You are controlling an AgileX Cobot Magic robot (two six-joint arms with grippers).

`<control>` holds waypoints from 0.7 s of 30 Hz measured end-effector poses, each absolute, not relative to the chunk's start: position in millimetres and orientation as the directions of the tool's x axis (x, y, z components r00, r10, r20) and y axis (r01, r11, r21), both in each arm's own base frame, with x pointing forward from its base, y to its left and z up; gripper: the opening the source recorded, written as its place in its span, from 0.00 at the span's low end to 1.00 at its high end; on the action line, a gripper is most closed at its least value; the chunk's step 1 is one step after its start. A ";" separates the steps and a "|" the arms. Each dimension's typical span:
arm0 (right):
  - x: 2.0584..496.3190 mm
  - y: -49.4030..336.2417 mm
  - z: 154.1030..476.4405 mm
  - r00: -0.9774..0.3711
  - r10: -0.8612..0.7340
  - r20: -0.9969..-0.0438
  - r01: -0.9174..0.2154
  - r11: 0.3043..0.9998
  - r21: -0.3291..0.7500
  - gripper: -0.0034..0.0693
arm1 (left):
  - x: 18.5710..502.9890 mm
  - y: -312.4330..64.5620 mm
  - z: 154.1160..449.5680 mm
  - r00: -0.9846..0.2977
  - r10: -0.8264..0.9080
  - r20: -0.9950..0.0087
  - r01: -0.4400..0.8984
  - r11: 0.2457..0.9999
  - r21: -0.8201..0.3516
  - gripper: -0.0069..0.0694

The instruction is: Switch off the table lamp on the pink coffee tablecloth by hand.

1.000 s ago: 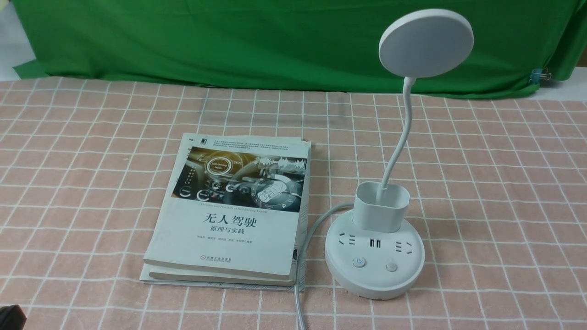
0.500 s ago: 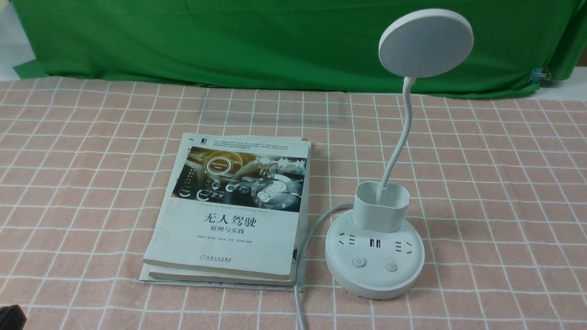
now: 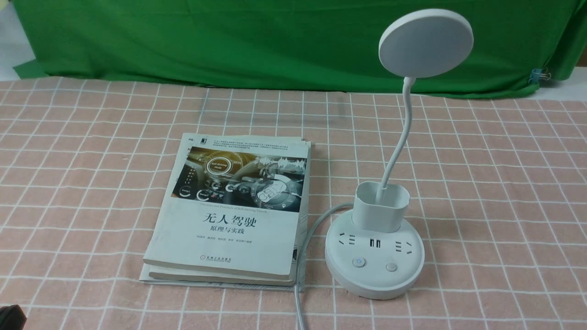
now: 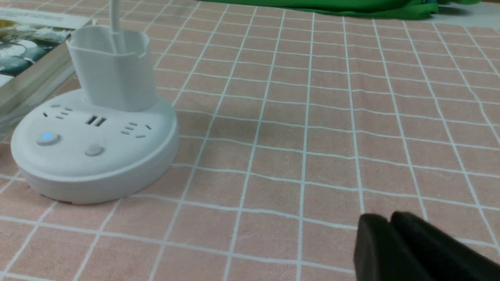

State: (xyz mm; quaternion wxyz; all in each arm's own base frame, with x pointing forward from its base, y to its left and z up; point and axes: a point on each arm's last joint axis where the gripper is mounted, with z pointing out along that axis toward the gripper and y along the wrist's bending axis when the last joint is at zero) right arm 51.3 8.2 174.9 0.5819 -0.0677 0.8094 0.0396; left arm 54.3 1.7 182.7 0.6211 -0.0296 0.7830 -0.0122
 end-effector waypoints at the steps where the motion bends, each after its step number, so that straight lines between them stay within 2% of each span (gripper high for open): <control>1: 51.3 8.2 174.9 -0.314 -0.064 -0.947 -0.156 0.988 -0.015 0.20 | 54.3 1.7 182.7 -0.227 -0.061 -0.972 -0.031 0.998 -0.056 0.10; 21: 51.3 8.2 174.9 -0.314 -0.064 -0.947 -0.156 0.988 -0.015 0.28 | 54.3 1.7 182.7 -0.227 -0.061 -0.972 -0.031 0.998 -0.056 0.10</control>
